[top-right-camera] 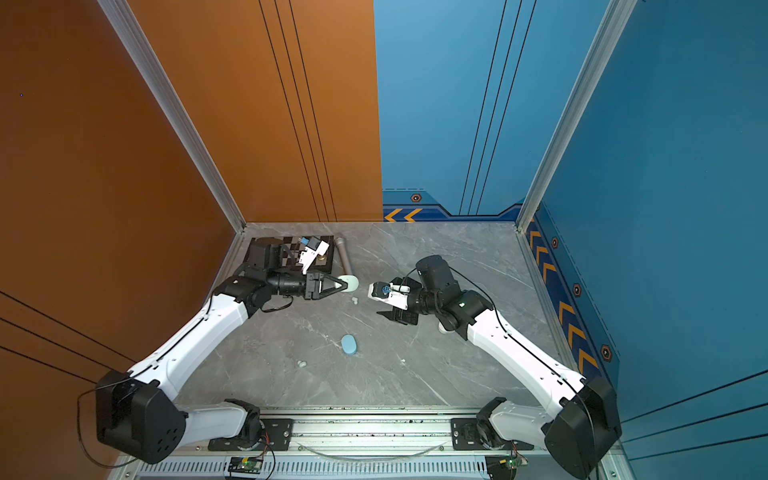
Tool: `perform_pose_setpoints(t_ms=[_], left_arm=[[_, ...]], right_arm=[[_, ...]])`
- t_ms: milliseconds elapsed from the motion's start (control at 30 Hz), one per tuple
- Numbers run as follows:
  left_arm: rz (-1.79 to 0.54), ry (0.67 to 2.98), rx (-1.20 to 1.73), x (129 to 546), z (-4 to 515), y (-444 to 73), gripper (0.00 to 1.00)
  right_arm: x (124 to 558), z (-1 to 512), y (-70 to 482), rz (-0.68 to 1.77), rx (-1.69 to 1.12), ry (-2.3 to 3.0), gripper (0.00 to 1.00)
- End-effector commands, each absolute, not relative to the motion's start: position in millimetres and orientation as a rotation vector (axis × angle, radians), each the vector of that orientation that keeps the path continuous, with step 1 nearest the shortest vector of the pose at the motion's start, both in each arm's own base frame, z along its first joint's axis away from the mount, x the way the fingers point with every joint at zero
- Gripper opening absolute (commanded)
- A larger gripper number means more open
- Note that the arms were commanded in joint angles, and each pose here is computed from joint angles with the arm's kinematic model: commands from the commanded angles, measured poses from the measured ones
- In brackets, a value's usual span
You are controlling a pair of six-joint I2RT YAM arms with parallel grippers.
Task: Insert the wireless bluetooth earbuds into the charging case
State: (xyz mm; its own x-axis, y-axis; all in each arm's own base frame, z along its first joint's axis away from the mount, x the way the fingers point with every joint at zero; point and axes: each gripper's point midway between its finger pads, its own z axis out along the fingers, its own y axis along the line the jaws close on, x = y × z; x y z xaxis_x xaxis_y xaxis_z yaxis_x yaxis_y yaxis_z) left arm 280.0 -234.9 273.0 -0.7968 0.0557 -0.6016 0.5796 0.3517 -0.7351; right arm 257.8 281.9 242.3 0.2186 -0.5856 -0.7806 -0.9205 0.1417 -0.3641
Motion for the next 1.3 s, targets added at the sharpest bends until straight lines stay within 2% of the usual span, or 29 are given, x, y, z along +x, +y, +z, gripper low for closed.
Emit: perform_pose_setpoints(t_ms=[0, 400, 600, 800, 867, 1267], left_arm=[[-1.579, 2.166, 0.557, 266, 272, -240, 0.07], [-1.613, 2.202, 0.561, 268, 264, -249, 0.07], [-1.617, 2.207, 0.564, 270, 263, -252, 0.07], [-1.623, 2.21, 0.57, 270, 263, -254, 0.06], [-1.628, 2.208, 0.576, 270, 264, -255, 0.06], [-1.645, 2.208, 0.585, 265, 265, -258, 0.07]], right_arm=[[272, 262, 300, 0.406, -1.532, 1.379, 0.63], [291, 282, 333, 0.449, -1.478, 1.334, 0.64], [284, 280, 336, 0.463, -1.497, 1.331, 0.57], [284, 276, 336, 0.456, -1.501, 1.337, 0.44], [273, 273, 344, 0.475, -1.532, 1.318, 0.44], [270, 264, 350, 0.416, -1.564, 1.305, 0.43]])
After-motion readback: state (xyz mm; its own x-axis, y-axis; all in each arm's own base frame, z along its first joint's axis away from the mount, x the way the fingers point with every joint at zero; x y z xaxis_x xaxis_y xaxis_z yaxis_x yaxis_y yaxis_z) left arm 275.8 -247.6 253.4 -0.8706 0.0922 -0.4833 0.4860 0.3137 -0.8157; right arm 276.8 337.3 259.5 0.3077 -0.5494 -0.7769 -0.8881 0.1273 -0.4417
